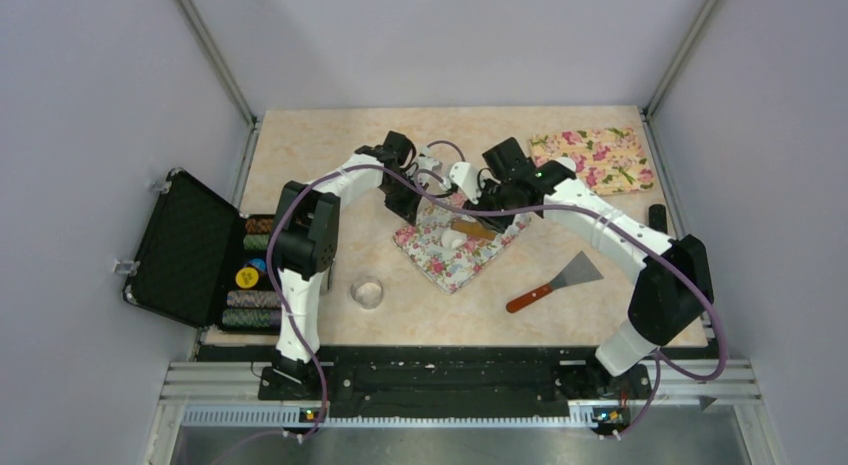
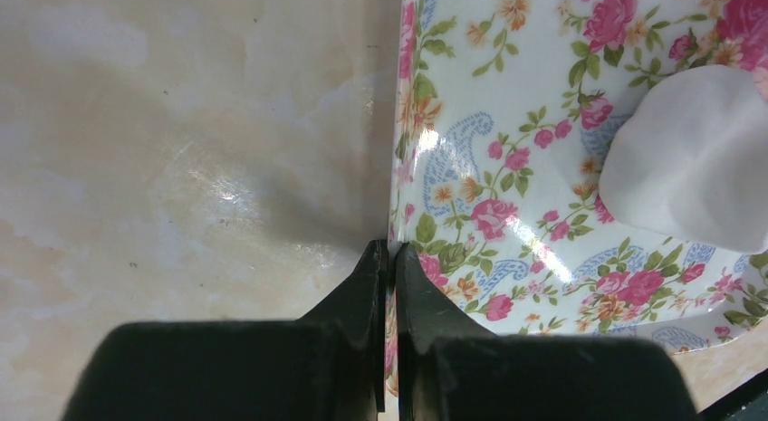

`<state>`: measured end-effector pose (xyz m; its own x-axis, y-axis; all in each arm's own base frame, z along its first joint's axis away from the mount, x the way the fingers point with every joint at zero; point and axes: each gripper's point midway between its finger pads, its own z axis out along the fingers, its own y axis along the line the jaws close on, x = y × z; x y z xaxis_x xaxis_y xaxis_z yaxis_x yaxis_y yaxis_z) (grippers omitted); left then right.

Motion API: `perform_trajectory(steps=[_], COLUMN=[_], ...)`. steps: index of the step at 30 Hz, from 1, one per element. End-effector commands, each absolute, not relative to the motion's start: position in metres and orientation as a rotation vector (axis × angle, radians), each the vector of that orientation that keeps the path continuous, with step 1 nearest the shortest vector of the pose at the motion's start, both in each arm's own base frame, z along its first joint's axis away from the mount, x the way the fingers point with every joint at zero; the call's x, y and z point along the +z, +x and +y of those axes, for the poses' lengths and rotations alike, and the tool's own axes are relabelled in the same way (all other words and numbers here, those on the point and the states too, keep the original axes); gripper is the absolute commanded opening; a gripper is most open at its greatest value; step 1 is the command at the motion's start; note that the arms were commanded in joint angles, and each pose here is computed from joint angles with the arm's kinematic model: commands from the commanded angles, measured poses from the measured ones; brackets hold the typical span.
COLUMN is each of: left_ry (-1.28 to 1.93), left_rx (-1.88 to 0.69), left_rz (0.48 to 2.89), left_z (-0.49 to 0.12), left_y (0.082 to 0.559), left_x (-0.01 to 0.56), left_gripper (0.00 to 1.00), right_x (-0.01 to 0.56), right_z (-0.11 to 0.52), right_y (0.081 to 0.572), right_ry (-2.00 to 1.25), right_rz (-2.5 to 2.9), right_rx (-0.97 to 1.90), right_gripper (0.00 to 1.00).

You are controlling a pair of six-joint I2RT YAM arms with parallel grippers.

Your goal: Roll out the dumpling wrappers from the dough

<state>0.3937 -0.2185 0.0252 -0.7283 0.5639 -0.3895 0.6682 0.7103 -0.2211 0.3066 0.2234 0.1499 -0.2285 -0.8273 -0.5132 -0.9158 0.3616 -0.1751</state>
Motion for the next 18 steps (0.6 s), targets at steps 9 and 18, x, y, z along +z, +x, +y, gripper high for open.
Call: perform_trajectory(steps=[9,18], left_ry=[0.968,0.969], left_rx=[-0.443,-0.445], left_rz=[2.647,2.646], left_z=[-0.213,-0.213], left_y=[0.399,0.399], left_x=[0.012,0.012], left_gripper=[0.0,0.0], right_x=[0.176,0.148], right_z=[0.245,0.255], right_y=[0.312,0.285], right_ry=[-1.568,-1.684], right_rz=[1.912,1.914], right_rx=[0.144,0.134], right_gripper=[0.0,0.0])
